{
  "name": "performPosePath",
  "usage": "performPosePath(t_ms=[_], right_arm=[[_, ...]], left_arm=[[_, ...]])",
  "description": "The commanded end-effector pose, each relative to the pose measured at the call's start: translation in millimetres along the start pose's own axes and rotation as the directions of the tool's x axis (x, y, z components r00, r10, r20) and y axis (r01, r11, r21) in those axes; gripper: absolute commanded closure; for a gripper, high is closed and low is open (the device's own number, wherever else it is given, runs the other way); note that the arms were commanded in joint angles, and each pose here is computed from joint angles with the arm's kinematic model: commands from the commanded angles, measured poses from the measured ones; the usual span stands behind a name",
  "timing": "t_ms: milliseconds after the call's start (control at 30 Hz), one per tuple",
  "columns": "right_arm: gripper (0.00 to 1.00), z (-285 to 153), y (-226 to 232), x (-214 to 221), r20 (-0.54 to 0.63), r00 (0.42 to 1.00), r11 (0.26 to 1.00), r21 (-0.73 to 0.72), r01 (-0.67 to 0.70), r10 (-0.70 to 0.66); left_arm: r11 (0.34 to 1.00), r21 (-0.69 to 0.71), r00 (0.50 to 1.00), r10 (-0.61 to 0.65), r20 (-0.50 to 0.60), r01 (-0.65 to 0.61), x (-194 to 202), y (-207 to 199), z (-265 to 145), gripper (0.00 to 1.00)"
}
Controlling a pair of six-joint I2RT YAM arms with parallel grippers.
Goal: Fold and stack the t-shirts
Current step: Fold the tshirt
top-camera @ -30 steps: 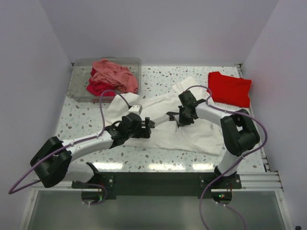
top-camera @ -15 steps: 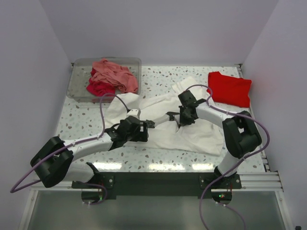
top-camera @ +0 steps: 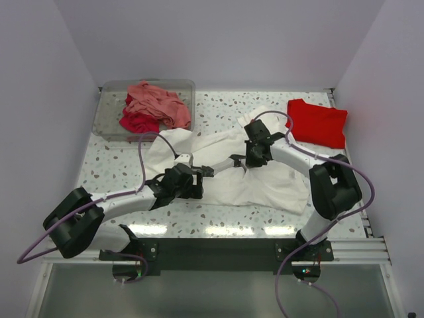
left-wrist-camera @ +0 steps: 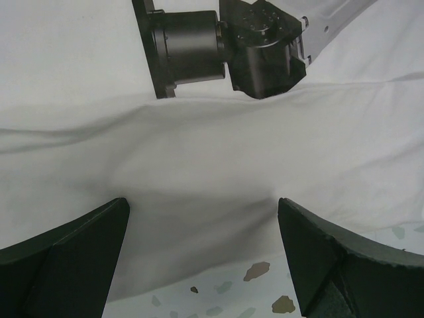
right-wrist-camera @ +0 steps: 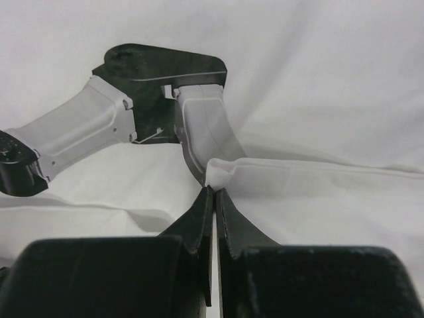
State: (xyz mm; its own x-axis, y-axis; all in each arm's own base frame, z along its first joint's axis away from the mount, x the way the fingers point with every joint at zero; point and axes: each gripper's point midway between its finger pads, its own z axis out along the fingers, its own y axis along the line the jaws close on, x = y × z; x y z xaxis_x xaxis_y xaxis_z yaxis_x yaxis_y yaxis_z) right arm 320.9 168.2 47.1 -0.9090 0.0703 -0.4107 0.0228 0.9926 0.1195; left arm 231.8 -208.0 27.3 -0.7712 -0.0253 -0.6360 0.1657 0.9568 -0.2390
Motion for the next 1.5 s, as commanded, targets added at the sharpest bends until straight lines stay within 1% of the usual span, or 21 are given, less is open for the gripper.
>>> performPosePath(t_ms=[0,300,400,433,467,533,567,667,700,767,800,867,900,967,1000,1067,1100,1267,1333,1367,1467], right_arm=[[1.00,-5,18,-22,0.057,0.998,0.999,-0.039,0.005,-0.003],[1.00,4,28,-20,0.035,0.999,0.998,-0.063,0.030,-0.028],[1.00,4,29,-18,0.028,0.999,0.997,-0.068,0.034,-0.032],[0.93,3,29,-18,0.026,0.999,0.997,-0.063,0.035,-0.033],[0.74,1,28,-19,0.028,0.999,0.998,-0.057,0.035,-0.033],[0.58,-10,24,-20,0.032,0.999,0.999,-0.047,0.027,-0.026],[0.42,-16,23,-22,0.045,0.999,0.999,-0.045,0.022,-0.020],[0.21,-32,12,-18,0.073,0.997,1.000,-0.020,0.002,0.000],[0.19,-32,5,-8,0.056,0.998,1.000,-0.004,-0.002,0.002],[0.15,-40,2,-2,0.068,0.997,1.000,-0.011,-0.028,0.029],[0.15,-37,-4,10,0.045,0.998,0.999,0.000,-0.034,0.034],[0.13,-40,-6,21,0.033,0.997,0.998,-0.016,-0.063,0.063],[0.13,-36,-12,36,0.005,0.997,0.997,-0.007,-0.073,0.073],[0.13,-38,-15,46,-0.003,0.994,0.994,-0.019,-0.110,0.110],[0.12,-34,-20,60,-0.030,0.993,0.993,-0.012,-0.116,0.116],[0.11,-35,-26,69,-0.034,0.989,0.990,-0.007,-0.143,0.143],[0.10,-32,-33,81,-0.055,0.988,0.989,0.013,-0.146,0.146],[0.05,-27,-64,114,-0.131,0.974,0.980,0.091,-0.175,0.186],[0.03,-27,-73,119,-0.146,0.964,0.974,0.087,-0.211,0.222],[0.03,-26,-78,128,-0.166,0.957,0.970,0.093,-0.224,0.237],[0.01,-29,-91,134,-0.173,0.941,0.956,0.085,-0.280,0.291]], left_arm=[[1.000,-0.003,1.000,-0.017,0.007,0.017,3,5,1,0.00],[1.000,-0.009,1.000,-0.016,0.006,0.016,3,6,1,0.00],[1.000,-0.016,1.000,-0.014,0.018,0.014,-3,5,0,0.00],[1.000,-0.023,1.000,-0.014,0.027,0.015,-7,5,0,0.00],[1.000,-0.026,0.999,-0.008,0.035,0.009,-10,4,-1,0.00],[0.999,-0.040,0.998,-0.010,0.061,0.013,-24,3,-3,0.00],[0.999,-0.046,0.997,-0.013,0.073,0.017,-30,3,-4,0.00],[0.996,-0.081,0.993,-0.025,0.112,0.034,-46,11,-3,0.00],[0.995,-0.086,0.992,-0.031,0.121,0.041,-46,15,-1,0.00],[0.993,-0.095,0.990,-0.060,0.126,0.073,-49,24,3,0.00],[0.992,-0.096,0.989,-0.069,0.129,0.082,-47,27,6,0.00],[0.991,-0.087,0.986,-0.087,0.144,0.100,-48,30,10,0.00],[0.991,-0.085,0.985,-0.093,0.145,0.106,-44,33,13,0.00],[0.989,-0.091,0.985,-0.105,0.136,0.118,-37,38,16,0.00],[0.988,-0.100,0.986,-0.105,0.127,0.118,-31,42,17,0.00],[0.986,-0.107,0.986,-0.113,0.125,0.126,-27,47,17,0.00],[0.985,-0.114,0.986,-0.115,0.119,0.128,-22,50,16,0.00],[0.978,-0.137,0.985,-0.142,0.094,0.154,-8,60,11,0.00],[0.977,-0.130,0.984,-0.162,0.070,0.170,6,63,8,0.00],[0.973,-0.124,0.980,-0.186,0.067,0.193,12,65,5,0.00],[0.966,-0.123,0.974,-0.223,0.045,0.227,26,68,-1,0.00]])
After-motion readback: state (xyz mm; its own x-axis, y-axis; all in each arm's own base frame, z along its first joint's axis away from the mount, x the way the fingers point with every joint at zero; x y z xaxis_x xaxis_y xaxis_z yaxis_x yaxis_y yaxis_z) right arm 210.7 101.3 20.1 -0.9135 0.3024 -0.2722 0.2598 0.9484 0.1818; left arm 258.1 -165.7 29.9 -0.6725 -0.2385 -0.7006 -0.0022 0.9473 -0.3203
